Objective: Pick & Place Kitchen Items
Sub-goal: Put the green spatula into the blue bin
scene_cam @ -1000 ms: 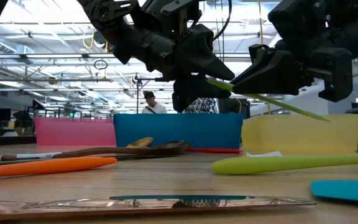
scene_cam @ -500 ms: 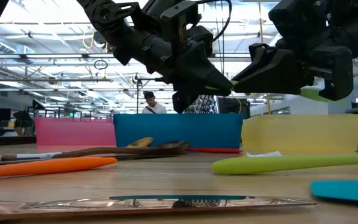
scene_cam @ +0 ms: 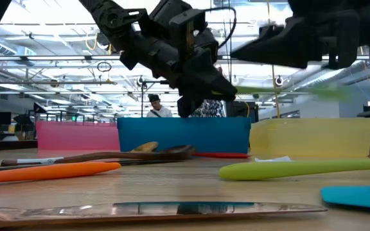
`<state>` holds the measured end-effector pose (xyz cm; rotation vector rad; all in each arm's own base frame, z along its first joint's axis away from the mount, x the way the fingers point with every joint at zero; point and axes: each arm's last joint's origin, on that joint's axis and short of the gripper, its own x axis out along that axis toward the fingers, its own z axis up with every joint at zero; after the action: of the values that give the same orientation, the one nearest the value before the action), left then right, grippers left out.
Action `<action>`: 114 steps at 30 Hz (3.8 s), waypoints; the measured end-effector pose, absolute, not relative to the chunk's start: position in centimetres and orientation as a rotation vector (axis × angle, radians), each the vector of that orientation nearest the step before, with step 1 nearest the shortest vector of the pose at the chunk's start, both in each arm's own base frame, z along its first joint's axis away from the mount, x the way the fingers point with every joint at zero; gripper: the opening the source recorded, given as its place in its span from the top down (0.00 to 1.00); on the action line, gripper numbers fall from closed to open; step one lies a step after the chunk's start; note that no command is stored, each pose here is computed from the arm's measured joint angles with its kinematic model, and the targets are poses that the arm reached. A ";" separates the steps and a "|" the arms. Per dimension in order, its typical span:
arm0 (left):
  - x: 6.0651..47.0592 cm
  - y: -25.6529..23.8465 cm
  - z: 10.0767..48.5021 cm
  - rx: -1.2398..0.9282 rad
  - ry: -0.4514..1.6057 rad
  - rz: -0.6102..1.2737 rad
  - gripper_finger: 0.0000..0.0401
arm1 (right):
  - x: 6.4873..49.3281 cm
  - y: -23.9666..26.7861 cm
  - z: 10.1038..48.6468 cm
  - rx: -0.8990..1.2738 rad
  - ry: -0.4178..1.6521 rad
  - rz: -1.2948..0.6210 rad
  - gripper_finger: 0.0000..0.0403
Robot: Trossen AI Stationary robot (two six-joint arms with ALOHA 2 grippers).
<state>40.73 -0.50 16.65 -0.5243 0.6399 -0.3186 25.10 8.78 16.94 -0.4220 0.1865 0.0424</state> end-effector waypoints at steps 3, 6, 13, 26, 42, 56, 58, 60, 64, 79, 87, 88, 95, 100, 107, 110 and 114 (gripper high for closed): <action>40.7 0.1 16.6 -0.531 0.646 -0.304 0.92 | 24.8 8.9 17.7 -0.460 0.156 0.048 0.60; 40.5 0.6 16.7 -0.535 0.659 -0.297 0.92 | 24.3 8.9 19.2 -0.488 0.090 0.045 0.59; 39.4 1.7 19.5 -0.459 0.625 -0.264 0.92 | 23.4 8.5 21.2 -0.472 0.031 0.029 0.59; 33.8 4.2 26.1 -0.290 0.668 -0.081 0.92 | 23.1 8.4 21.5 -0.472 0.030 0.032 0.60; 29.4 8.9 25.0 -0.405 0.969 0.126 0.91 | 23.1 8.4 21.3 -0.481 0.047 0.032 0.60; 31.2 10.2 20.4 -0.546 1.079 -0.011 0.91 | 23.1 8.4 21.3 -0.480 0.049 0.036 0.60; 31.5 10.3 19.8 -0.548 1.080 -0.016 0.91 | 23.1 8.4 21.2 -0.481 0.053 0.037 0.60; 31.8 10.4 19.2 -0.548 1.084 -0.021 0.91 | 23.1 8.4 21.2 -0.482 0.054 0.037 0.60; 32.3 10.6 18.5 -0.537 1.080 -0.032 0.91 | 23.1 8.4 21.2 -0.481 0.053 0.037 0.60; 32.6 11.3 17.4 -0.292 1.110 0.028 0.91 | 23.1 8.4 21.1 -0.486 0.065 0.040 0.60; 32.7 11.3 17.3 -0.064 1.137 0.024 0.91 | 23.1 8.4 21.1 -0.486 0.067 0.041 0.60; 32.7 11.3 17.3 -0.029 1.143 0.030 0.91 | 23.1 8.4 21.1 -0.486 0.067 0.041 0.60; 32.8 11.3 17.4 0.068 1.150 0.045 0.87 | 23.1 8.4 21.1 -0.486 0.067 0.041 0.60; 33.0 11.4 17.5 0.067 1.125 0.039 0.84 | 23.1 8.4 21.1 -0.486 0.067 0.042 0.60; 33.4 11.6 16.4 0.060 1.133 0.036 0.83 | 23.1 8.4 21.1 -0.486 0.067 0.044 0.60; 33.6 11.6 15.4 0.052 1.163 0.029 0.83 | 23.1 8.4 21.1 -0.458 0.068 0.044 0.60; 33.6 11.6 14.6 0.048 1.193 0.029 0.83 | 23.1 8.4 21.0 -0.438 0.076 0.044 0.60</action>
<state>33.63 11.59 14.58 0.0482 1.1932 0.0286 23.07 8.37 20.98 -0.4378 0.0756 0.0439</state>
